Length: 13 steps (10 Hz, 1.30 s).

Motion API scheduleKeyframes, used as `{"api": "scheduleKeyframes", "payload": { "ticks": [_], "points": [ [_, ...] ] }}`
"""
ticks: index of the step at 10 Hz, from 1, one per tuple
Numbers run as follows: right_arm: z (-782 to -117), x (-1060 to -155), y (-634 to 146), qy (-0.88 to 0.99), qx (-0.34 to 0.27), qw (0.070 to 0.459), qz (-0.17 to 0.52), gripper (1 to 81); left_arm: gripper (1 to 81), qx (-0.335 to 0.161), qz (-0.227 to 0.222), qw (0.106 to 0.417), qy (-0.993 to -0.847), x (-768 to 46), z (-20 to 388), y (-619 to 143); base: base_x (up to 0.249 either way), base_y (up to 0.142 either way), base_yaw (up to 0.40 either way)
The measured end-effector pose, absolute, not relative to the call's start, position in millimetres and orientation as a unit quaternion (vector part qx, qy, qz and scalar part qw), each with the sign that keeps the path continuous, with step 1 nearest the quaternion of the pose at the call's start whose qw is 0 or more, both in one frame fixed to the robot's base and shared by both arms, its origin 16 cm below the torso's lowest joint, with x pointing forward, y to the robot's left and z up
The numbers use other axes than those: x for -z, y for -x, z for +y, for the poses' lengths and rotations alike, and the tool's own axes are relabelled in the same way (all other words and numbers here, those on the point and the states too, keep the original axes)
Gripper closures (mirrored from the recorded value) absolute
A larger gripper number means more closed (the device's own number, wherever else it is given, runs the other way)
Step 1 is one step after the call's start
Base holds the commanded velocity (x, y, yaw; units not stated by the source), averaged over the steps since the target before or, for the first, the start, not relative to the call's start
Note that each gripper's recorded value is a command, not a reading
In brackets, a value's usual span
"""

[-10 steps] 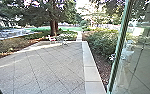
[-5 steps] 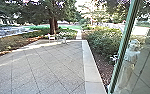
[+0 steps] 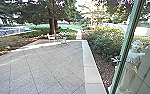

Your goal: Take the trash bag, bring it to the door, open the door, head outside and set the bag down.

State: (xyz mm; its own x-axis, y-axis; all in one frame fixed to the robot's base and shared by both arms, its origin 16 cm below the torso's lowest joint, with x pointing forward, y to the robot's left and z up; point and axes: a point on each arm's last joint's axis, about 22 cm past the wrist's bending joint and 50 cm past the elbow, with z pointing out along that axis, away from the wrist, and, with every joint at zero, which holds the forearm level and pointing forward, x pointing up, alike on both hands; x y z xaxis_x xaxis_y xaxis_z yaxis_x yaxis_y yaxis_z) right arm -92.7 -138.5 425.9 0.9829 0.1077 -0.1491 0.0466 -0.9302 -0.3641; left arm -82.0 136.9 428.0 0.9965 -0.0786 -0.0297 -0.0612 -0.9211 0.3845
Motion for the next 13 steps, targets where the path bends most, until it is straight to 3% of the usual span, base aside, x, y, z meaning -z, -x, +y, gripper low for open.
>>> {"api": "scheduleKeyframes", "payload": {
  "ticks": [13],
  "points": [
    [-138.5,-425.9,92.4,0.979,-0.084,0.183,-0.04,1.0,81.1,0.022,-0.036,0.195,-0.98,-428.0,137.2,81.4,0.11,0.0,0.0]
  ]
}}
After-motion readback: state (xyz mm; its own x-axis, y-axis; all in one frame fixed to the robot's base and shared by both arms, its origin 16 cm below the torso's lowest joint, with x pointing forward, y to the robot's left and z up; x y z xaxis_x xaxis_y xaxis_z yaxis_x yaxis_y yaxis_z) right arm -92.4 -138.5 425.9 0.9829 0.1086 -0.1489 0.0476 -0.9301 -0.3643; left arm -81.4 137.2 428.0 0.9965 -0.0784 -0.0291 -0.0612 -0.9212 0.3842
